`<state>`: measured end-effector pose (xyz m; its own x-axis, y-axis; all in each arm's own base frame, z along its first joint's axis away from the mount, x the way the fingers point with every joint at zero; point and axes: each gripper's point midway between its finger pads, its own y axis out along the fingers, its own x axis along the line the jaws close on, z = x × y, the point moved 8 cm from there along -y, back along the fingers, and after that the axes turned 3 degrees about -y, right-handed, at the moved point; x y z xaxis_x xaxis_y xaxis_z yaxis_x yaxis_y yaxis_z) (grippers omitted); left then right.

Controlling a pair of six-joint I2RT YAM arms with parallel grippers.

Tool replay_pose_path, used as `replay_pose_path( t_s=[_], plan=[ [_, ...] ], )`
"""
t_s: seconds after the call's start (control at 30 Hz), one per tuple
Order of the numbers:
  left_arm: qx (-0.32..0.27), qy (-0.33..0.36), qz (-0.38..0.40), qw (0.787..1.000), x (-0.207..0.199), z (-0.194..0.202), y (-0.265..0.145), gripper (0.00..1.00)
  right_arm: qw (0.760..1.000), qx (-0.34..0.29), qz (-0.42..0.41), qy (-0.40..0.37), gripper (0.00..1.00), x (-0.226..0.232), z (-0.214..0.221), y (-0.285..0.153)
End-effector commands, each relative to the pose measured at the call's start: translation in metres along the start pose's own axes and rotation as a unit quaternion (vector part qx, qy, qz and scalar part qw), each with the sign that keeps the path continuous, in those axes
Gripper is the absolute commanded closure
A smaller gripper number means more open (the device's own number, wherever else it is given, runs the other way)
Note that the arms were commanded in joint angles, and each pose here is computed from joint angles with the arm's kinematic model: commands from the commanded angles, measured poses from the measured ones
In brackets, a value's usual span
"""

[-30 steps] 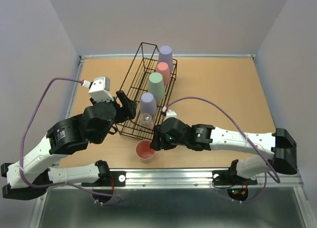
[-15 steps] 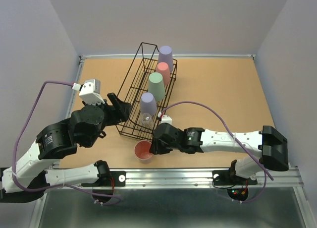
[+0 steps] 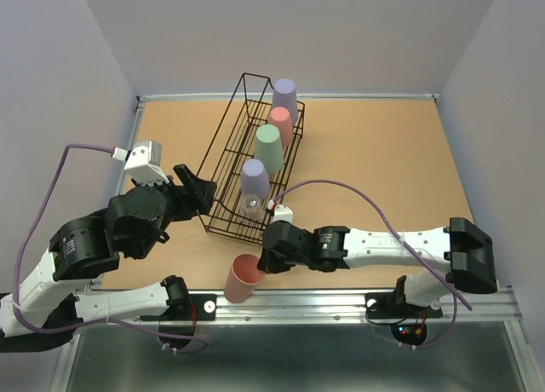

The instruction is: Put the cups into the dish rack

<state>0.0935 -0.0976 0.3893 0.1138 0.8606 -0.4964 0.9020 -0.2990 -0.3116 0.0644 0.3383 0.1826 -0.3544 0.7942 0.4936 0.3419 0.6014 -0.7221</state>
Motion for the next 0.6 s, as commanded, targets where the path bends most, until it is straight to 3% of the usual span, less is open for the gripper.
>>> replay_pose_path(
  t_s=[0.0, 0.1, 0.33, 0.43, 0.57],
  plan=[
    [-0.012, -0.022, 0.021, 0.999, -0.005, -0.02, -0.014, 0.22, 0.996, -0.066, -0.062, 0.0, 0.99, 0.03, -0.018, -0.035],
    [-0.017, -0.035, 0.049, 0.998, -0.013, -0.035, -0.023, 0.22, 0.989, -0.116, -0.091, 0.01, 1.0, 0.041, -0.035, -0.061],
    [-0.031, -0.086, 0.169, 0.981, -0.047, -0.073, -0.049, 0.22, 0.933, -0.302, -0.19, 0.056, 1.0, 0.054, -0.097, -0.164],
    [-0.03, -0.102, 0.235, 0.966, -0.067, -0.082, -0.056, 0.21, 0.901, -0.366, -0.216, 0.087, 1.0, 0.048, -0.115, -0.204],
    [-0.044, -0.142, 0.316, 0.937, -0.085, -0.08, -0.056, 0.19, 0.837, -0.453, -0.271, 0.143, 1.0, 0.035, -0.132, -0.253]
  ],
)
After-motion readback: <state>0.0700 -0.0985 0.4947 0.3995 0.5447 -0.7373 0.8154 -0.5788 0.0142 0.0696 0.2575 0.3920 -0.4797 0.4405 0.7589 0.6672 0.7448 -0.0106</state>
